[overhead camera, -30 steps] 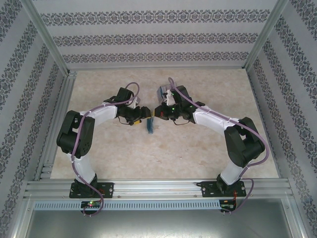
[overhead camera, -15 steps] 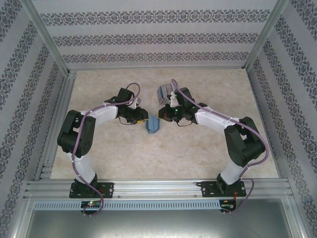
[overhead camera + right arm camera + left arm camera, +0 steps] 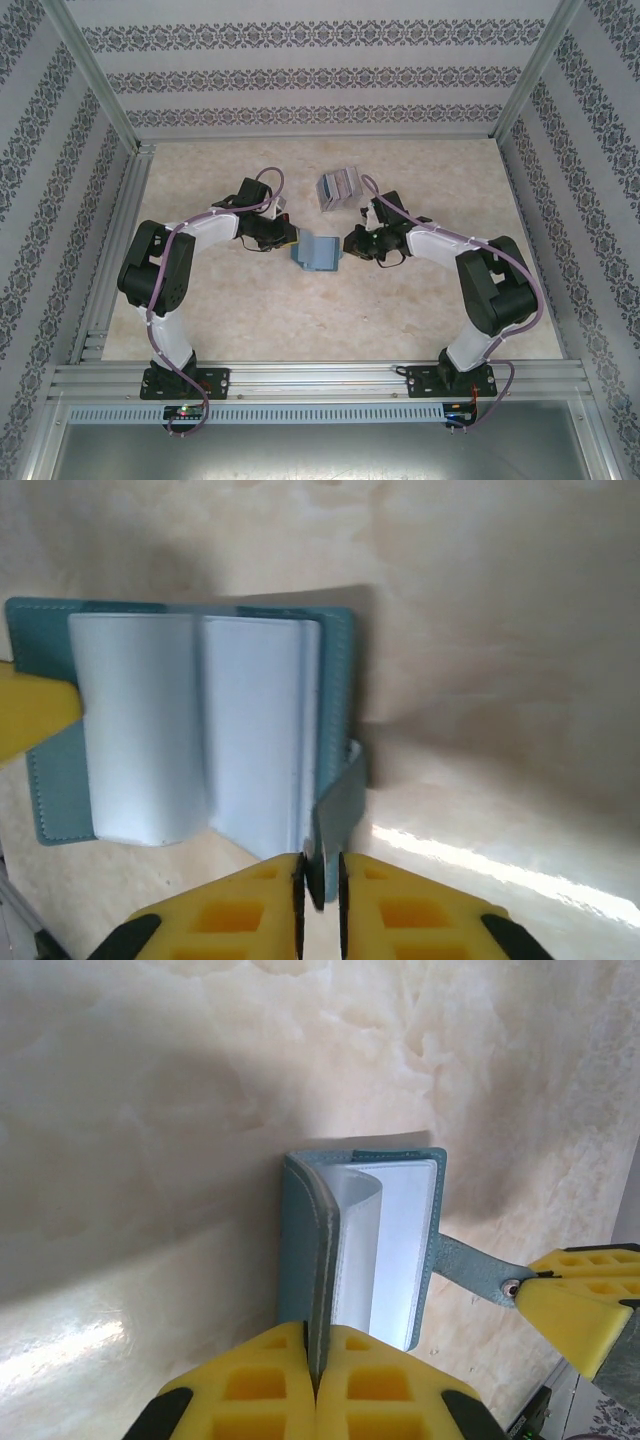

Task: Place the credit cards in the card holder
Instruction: Open the card holder at the center of the table.

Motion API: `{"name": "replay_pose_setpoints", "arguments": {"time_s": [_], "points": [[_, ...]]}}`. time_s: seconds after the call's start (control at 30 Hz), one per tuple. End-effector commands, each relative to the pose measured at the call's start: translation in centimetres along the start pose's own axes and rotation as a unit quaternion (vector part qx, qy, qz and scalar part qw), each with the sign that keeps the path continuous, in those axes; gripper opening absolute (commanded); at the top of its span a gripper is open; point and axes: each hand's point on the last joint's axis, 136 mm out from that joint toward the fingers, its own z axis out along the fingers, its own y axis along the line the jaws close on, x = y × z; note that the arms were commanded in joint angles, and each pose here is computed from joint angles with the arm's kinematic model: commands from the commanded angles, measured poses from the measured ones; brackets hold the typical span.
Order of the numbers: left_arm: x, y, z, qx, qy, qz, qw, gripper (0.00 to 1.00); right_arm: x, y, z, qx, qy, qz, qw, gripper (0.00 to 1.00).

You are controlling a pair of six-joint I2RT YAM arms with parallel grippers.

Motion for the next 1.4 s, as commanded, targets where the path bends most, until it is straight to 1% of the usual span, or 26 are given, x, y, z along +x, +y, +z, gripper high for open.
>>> {"name": "replay_pose_setpoints", "arguments": {"time_s": [0.0,0.03,0.2,0.27,0.33,0.4,0.53,0.6,0.73,0.8,0.93,1.07,1.37], "points": [[0.3,-0.1,0.7,0.009,0.006,0.011,1.0,0.0,-0.7,-0.7,-2.5,0.044,-0.025,-0.037,0.998,0.28],[0.3,-0.1,0.7,0.01,0.006,0.011,1.0,0.0,-1.0,-0.7,-3.1,0.053,-0.029,-0.044,0.997,0.32],[0.6,0.1,0.6,0.01,0.006,0.007,1.0,0.0,-2.4,-0.2,-6.7,0.094,-0.057,-0.081,0.991,0.38],[0.7,0.2,0.6,0.009,0.003,0.006,1.0,0.0,-2.7,0.9,-7.9,0.087,-0.069,-0.087,0.99,0.38],[0.8,0.3,0.6,0.01,0.003,0.002,1.0,0.0,-2.5,2.9,-8.2,0.06,-0.078,-0.093,0.991,0.37],[0.8,0.3,0.7,0.012,0.003,-0.003,1.0,0.0,-2.0,4.9,-7.5,0.036,-0.072,-0.101,0.992,0.36],[0.8,0.3,0.8,0.017,0.0,-0.009,1.0,0.0,0.0,8.9,-4.0,-0.007,-0.031,-0.128,0.991,0.31],[1.0,0.4,0.9,0.017,0.001,-0.01,1.0,0.0,0.9,9.9,-1.7,-0.018,-0.009,-0.132,0.991,0.28],[1.1,0.3,0.6,0.018,-0.002,-0.015,1.0,0.0,2.0,11.3,2.0,-0.031,0.024,-0.14,0.989,0.26],[1.1,0.1,0.4,0.019,-0.005,-0.014,1.0,0.0,2.1,11.1,3.5,-0.024,0.037,-0.14,0.989,0.26],[1.4,0.7,0.3,0.008,-0.005,-0.013,1.0,0.0,1.6,7.9,5.2,0.02,0.044,-0.128,0.991,0.25],[1.8,1.1,0.6,0.009,-0.003,-0.019,1.0,0.0,1.4,5.2,5.8,0.035,0.051,-0.103,0.993,0.25],[2.1,2.0,0.9,0.0,-0.003,-0.025,1.0,0.0,1.9,2.9,6.8,0.06,0.063,-0.099,0.991,0.25]]}}
